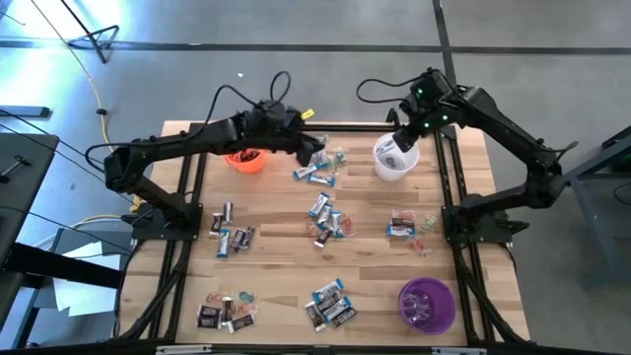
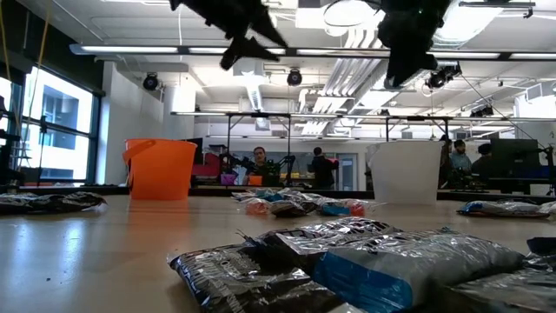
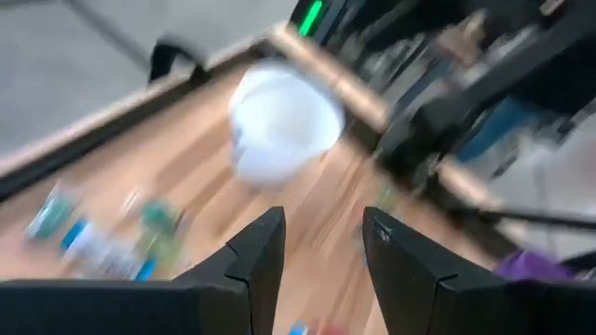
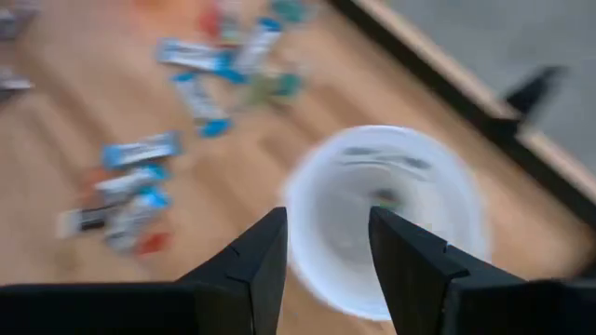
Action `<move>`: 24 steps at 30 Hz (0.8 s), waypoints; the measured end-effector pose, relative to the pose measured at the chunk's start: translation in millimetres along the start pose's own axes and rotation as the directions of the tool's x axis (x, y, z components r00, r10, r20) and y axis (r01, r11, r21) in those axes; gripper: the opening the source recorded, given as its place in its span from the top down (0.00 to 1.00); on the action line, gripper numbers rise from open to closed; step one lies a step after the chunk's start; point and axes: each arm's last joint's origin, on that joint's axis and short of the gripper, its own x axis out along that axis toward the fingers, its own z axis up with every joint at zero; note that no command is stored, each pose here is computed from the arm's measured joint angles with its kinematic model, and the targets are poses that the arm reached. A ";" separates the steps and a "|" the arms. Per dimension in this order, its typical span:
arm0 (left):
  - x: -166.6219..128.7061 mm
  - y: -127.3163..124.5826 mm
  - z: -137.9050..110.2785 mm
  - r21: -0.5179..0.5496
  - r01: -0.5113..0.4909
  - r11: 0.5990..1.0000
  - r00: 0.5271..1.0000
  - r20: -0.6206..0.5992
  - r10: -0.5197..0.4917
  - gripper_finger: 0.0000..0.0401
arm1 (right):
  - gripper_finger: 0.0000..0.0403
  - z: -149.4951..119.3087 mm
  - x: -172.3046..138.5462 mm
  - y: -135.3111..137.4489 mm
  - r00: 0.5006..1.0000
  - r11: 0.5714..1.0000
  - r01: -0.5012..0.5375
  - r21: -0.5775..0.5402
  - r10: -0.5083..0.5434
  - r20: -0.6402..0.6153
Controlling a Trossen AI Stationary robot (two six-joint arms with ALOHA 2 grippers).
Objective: Sort candy
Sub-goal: Put the blue gummy into the white bucket
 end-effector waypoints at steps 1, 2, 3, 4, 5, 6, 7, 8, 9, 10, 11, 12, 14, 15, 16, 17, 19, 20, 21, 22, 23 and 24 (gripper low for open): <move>-1.4 2.5 -5.4 0.001 -0.029 1.000 0.998 -0.056 0.029 0.67 | 0.63 0.2 0.5 3.5 1.000 1.000 -0.024 -0.007 0.024 0.001; -2.6 5.3 -10.8 0.004 -0.063 0.998 0.992 -0.111 0.063 0.67 | 0.63 0.1 1.1 7.3 0.999 0.999 -0.038 -0.020 0.038 0.001; -4.0 7.8 -15.3 0.017 -0.098 0.995 0.983 -0.153 0.099 0.67 | 0.63 -0.2 1.7 10.9 0.999 0.998 -0.046 -0.034 0.046 -0.001; -5.6 9.6 -20.2 0.033 -0.126 0.991 0.971 -0.199 0.130 0.67 | 0.63 -0.7 2.3 14.8 0.999 0.997 -0.054 -0.048 0.054 -0.005; -7.7 11.8 -26.2 0.046 -0.156 0.987 0.953 -0.257 0.163 0.67 | 0.63 -1.3 2.9 18.7 0.998 0.996 -0.062 -0.062 0.062 -0.009; -10.0 13.9 -32.5 0.058 -0.186 0.981 0.928 -0.317 0.195 0.67 | 0.63 -2.0 3.5 23.0 0.997 0.994 -0.071 -0.078 0.070 -0.014; -12.2 16.2 -37.8 0.071 -0.221 0.973 0.902 -0.364 0.232 0.67 | 0.63 -2.7 4.1 27.5 0.997 0.992 -0.081 -0.094 0.079 -0.018; -14.6 17.8 -42.2 0.087 -0.252 0.964 0.876 -0.402 0.266 0.67 | 0.63 -3.3 4.6 31.7 0.996 0.990 -0.090 -0.109 0.089 -0.020; -16.7 18.9 -46.0 0.108 -0.277 0.955 0.852 -0.431 0.296 0.67 | 0.63 -3.6 5.0 35.4 0.995 0.988 -0.097 -0.121 0.095 -0.020; -17.9 19.6 -48.9 0.131 -0.294 0.947 0.835 -0.446 0.321 0.67 | 0.63 -3.6 5.4 38.6 0.995 0.986 -0.098 -0.133 0.096 -0.016; -17.4 20.2 -51.6 0.155 -0.306 0.939 0.826 -0.447 0.343 0.67 | 0.63 -3.4 5.8 41.3 0.996 0.985 -0.089 -0.145 0.089 -0.007; -16.5 20.6 -52.8 0.183 -0.315 0.931 0.824 -0.435 0.364 0.67 | 0.63 -2.8 6.0 43.5 0.997 0.984 -0.075 -0.160 0.077 0.006; -13.3 20.4 -49.8 0.235 -0.306 0.923 0.844 -0.382 0.377 0.67 | 0.63 -0.1 6.3 46.6 0.998 0.979 -0.043 -0.198 0.053 0.045; -10.6 20.4 -46.7 0.258 -0.291 0.921 0.864 -0.342 0.369 0.67 | 0.63 1.6 6.3 47.9 0.997 0.977 -0.034 -0.212 0.049 0.067; -7.2 20.8 -43.7 0.272 -0.278 0.921 0.880 -0.311 0.358 0.67 | 0.63 3.6 6.1 49.1 0.995 0.973 -0.031 -0.230 0.052 0.090; -4.1 21.1 -40.9 0.275 -0.271 0.922 0.893 -0.285 0.348 0.67 | 0.63 5.5 6.0 50.0 0.992 0.970 -0.028 -0.243 0.056 0.110; -1.0 22.3 -35.6 0.257 -0.255 0.932 0.916 -0.244 0.318 0.67 | 0.63 9.7 5.3 51.2 0.986 0.962 -0.022 -0.271 0.066 0.154; -0.8 22.6 -32.7 0.242 -0.246 0.938 0.926 -0.226 0.302 0.67 | 0.63 11.9 4.9 51.8 0.982 0.958 -0.017 -0.286 0.070 0.177; -0.3 22.3 -30.5 0.225 -0.244 0.943 0.934 -0.208 0.291 0.67 | 0.63 14.3 4.4 52.1 0.977 0.955 -0.007 -0.296 0.070 0.203; -0.3 22.8 -29.5 0.213 -0.245 0.946 0.936 -0.203 0.288 0.67 | 0.63 17.0 4.8 52.5 0.972 0.949 0.006 -0.314 0.069 0.226; -0.7 23.3 -29.3 0.207 -0.245 0.947 0.936 -0.205 0.287 0.67 | 0.63 19.4 5.8 53.4 0.968 0.941 0.024 -0.338 0.063 0.245; -1.6 24.1 -28.7 0.204 -0.247 0.947 0.936 -0.204 0.288 0.67 | 0.63 21.0 8.3 53.8 0.967 0.933 0.037 -0.359 0.057 0.248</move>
